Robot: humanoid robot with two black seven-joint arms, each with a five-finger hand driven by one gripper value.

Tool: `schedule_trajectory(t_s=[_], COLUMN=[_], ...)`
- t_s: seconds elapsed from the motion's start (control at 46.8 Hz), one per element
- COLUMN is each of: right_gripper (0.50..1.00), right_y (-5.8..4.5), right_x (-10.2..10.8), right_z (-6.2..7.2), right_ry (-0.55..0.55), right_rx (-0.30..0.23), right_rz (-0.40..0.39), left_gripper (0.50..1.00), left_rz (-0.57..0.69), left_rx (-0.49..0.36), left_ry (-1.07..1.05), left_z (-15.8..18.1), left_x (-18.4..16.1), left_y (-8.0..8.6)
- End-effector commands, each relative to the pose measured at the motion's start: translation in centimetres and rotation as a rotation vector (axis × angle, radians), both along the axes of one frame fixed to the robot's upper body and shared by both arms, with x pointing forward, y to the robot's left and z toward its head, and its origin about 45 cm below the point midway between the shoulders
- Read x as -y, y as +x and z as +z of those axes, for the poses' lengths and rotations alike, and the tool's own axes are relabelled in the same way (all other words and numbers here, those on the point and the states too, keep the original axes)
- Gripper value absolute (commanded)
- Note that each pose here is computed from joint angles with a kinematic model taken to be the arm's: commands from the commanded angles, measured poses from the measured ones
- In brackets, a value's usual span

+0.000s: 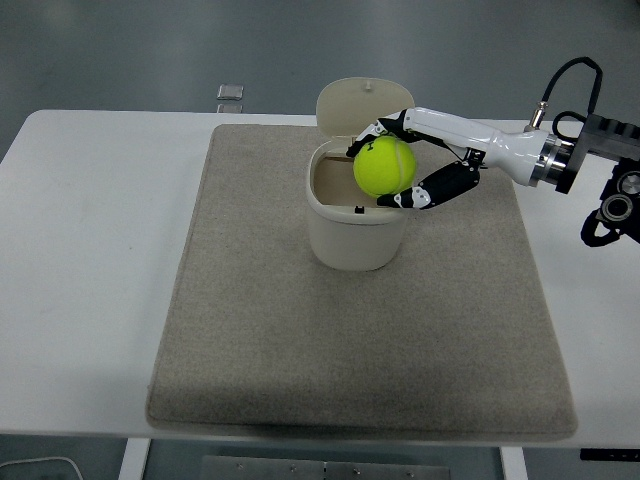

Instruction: Pick up the tennis ball and place it in the box.

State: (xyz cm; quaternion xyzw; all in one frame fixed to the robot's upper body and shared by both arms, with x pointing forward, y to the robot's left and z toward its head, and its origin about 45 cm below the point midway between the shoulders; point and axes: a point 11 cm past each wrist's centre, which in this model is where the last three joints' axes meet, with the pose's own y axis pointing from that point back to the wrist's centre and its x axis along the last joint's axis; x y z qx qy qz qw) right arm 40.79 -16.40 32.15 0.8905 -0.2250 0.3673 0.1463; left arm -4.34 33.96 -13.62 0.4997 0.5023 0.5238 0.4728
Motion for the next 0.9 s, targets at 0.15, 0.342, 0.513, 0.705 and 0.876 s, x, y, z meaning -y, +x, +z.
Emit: schedule_trajectory(t_s=[0.15,0.342,0.513,0.705,0.876], right_gripper=[0.727,0.862,0.897,0.897,0.897], right_y=[0.1,0.0,-0.1,-0.2,-0.6], right_x=[0.1,0.0,0.3,0.6,2.2], right_z=[0.0,-0.1,-0.7,-0.3,1.0], right_ry=[0.017,0.035,0.036,0.06,0.201], right_rx=[-0.008,-0.027,-0.04,-0.058,-0.26], right_rz=[-0.018,-0.017,-0.024,-0.027,0.004], left_gripper=[0.992,0.992,0.992,0.992,0.992], left_rz=[-0.001,0.001,0.001,0.0,0.001], left_rx=[0.001,0.001,0.0,-0.001,0.0], left_ry=[0.0,0.0,0.0,0.0,0.0], left_z=[0.0,0.0,0.0,0.0,0.0], left_x=[0.0,0.0,0.0,0.0,0.0], left_y=[0.1,0.1,0.0,0.0,0.0])
